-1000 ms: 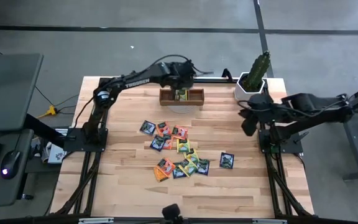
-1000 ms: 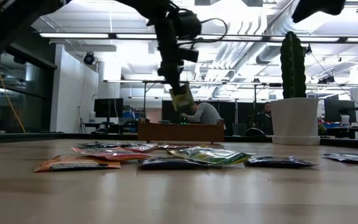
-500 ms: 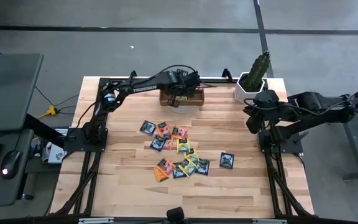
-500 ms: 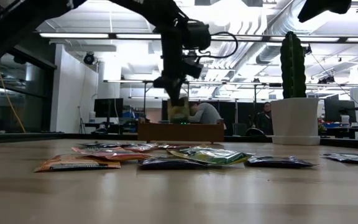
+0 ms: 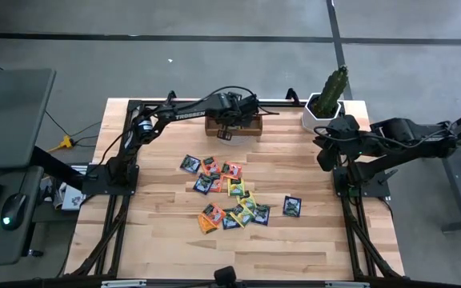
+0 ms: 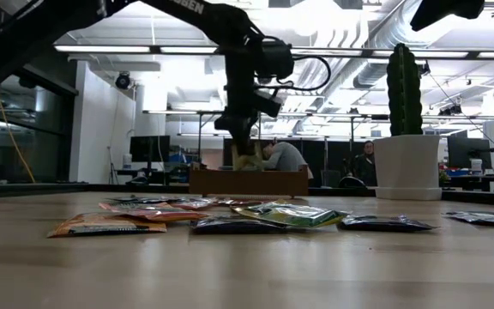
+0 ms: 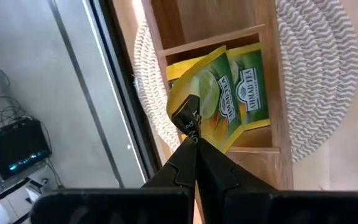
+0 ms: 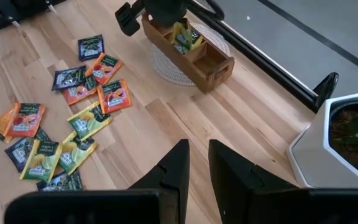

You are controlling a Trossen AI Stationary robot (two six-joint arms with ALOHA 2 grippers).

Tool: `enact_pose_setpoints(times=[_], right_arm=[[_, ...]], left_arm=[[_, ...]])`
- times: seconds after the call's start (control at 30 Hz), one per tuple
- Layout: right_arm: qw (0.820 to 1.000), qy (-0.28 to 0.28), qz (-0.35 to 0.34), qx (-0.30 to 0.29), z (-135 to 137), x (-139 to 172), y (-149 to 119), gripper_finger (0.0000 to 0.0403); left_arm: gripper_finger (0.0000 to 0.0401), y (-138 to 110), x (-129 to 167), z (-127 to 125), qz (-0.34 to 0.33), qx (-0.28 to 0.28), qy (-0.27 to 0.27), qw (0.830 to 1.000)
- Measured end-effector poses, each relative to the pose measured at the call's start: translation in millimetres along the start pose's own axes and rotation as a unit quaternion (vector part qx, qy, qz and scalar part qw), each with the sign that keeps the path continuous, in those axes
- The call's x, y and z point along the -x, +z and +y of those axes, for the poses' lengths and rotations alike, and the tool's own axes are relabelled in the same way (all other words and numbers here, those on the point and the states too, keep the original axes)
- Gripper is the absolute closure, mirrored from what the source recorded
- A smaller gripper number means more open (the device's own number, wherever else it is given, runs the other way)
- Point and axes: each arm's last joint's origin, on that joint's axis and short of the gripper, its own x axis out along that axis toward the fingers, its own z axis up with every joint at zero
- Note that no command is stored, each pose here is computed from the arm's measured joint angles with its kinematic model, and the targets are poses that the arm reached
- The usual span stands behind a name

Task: Pick & Place Tea
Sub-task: Put the yellow tea bag in the middle compartment of the organizer, then put the bottom yellow tea bag in the middle compartment of the organizer

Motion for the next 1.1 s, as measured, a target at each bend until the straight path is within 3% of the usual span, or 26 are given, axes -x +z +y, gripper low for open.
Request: enact_pose_setpoints(times=[0.37,0.77,1.1], right_arm=[[1.0,0.0,0.0,-0.002,0,0,0,0.0345],[1.0,0.002,0.001,-0.002,0,0,0,0.0345],[1.0,0.012,0.023,0.008,14,-12,3,0.0345]], left_arm=[[0.0388,2,0,-1,-0.023,-0.008,-0.023,0.999],[0.0255,0,-1,3,-0.003,-0.016,0.007,1.0],[0.0258,-30,26,29,-0.021,0.083,-0.049,0.995]])
